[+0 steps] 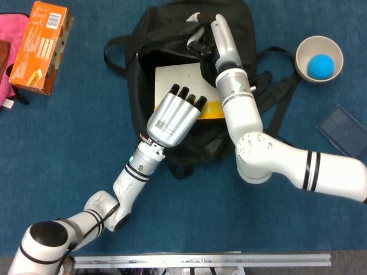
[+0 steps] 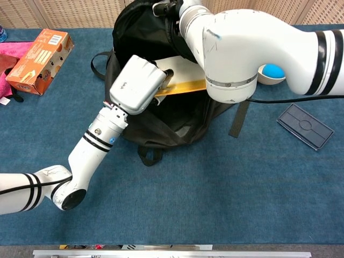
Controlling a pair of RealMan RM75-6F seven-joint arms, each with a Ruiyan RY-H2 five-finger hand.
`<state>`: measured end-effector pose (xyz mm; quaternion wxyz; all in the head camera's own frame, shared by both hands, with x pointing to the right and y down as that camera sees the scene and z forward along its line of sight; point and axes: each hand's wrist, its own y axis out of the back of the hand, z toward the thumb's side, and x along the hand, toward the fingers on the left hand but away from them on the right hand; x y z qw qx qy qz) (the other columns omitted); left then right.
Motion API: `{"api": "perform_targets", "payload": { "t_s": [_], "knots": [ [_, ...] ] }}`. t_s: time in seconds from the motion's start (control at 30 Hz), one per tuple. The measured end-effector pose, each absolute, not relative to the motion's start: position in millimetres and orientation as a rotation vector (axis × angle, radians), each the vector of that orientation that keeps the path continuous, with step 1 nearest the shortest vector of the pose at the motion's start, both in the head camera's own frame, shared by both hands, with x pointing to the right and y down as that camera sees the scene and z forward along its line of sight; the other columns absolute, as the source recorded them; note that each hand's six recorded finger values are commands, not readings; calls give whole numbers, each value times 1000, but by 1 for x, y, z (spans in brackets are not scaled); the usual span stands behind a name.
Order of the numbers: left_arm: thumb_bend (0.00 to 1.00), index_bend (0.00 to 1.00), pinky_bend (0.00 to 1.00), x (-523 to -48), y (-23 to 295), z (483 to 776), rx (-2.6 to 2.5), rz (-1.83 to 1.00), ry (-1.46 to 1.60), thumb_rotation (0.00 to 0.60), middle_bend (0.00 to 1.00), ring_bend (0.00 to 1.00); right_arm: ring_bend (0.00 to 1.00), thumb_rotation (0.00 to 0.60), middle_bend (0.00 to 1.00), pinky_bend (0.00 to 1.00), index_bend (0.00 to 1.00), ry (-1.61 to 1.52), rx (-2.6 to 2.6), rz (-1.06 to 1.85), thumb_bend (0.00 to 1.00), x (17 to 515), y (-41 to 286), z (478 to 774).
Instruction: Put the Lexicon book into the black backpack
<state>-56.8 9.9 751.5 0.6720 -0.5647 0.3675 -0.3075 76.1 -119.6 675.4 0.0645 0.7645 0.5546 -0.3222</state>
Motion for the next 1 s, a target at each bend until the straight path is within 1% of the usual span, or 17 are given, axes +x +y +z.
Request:
{"api": "perform_targets", "payload": {
  "t_s": [0.23, 0.5, 0.73, 1.0],
  "knots": [
    [328, 845, 693, -53, 4, 761, -1261, -737, 800, 600, 818, 669, 710, 600, 654, 915, 743, 1643, 2297, -973, 1000, 76, -118, 675],
    [328, 833, 694, -55, 3, 768, -1260, -778, 775, 600, 845, 724, 710, 600, 654, 915, 743, 1614, 2291, -969, 1000, 79, -117, 676],
    [328, 817, 694, -53, 3, 775, -1290, -799, 757, 600, 839, 707, 710, 600, 654, 915, 743, 1588, 2286, -948, 1000, 80, -116, 674],
    [328, 815, 694, -37, 4, 775, -1313, -783, 719, 600, 835, 699, 712, 600, 654, 915, 743, 1557, 2283, -925, 1000, 78, -113, 671]
  ]
}}
